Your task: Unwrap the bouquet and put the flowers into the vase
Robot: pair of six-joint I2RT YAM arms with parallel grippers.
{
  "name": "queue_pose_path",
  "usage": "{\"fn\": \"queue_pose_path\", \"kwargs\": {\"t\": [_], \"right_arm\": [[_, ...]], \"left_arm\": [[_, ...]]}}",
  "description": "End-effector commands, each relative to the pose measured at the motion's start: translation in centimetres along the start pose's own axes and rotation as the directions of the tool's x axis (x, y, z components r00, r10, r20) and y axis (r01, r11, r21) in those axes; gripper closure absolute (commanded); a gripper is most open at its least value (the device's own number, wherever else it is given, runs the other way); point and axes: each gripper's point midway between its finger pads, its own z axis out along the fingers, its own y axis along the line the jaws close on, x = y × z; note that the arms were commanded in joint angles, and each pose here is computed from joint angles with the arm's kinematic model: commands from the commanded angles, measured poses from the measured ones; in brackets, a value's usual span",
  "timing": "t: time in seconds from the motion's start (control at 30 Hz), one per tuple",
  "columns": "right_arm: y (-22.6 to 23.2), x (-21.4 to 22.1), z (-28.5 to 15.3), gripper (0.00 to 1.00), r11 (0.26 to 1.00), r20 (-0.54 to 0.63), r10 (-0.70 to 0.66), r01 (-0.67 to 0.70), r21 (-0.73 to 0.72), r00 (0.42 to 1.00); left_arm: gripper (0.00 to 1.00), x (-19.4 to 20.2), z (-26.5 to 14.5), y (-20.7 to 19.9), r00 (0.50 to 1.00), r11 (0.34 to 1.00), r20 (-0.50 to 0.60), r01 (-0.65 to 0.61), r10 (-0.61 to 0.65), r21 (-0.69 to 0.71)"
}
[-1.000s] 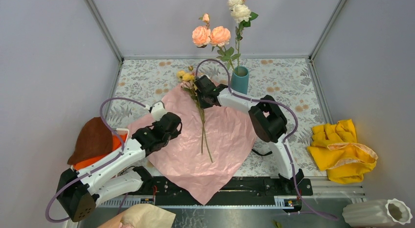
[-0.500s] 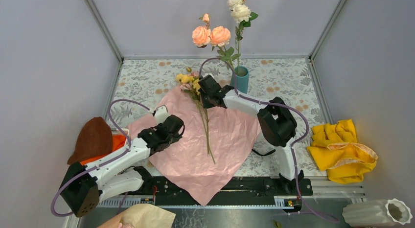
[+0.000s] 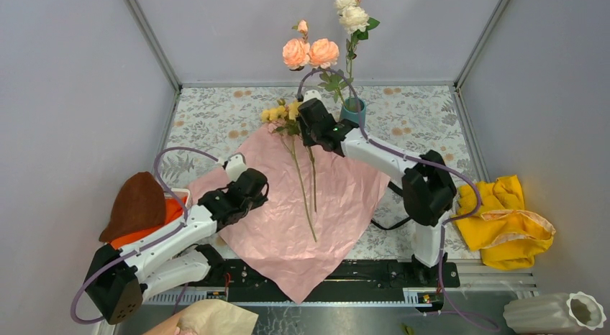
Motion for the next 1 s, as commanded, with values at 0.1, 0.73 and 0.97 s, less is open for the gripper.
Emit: {"fn": "queue_pose_path", "kwargs": {"t": [0.1,0.73,0.97], "right_arm": [[-0.6,-13.4,-11.2,0.98,0.999,0.382,0.045,-0.034,-0.035,0.923],[-2.6,-23.0,-34.0,0.97,0.979,0.846,0.136,0.060,-0.194,0.515],[-4.2,-23.7,-37.0,0.97,0.990,0.907,0.093,0.056,-0.127,0.411]], "left_arm": [[0.90,-1.7,0.3,-1.5,0.999,1.000,0.048,0.013,-0.014,0.027],[0.91,-1.6,0.2,-1.5,0.999,0.999,0.046,0.020,-0.022,0.030],[0.91,-1.5,0.3,-1.5,0.999,0.999,0.041,0.022,-0.023,0.030]]}}
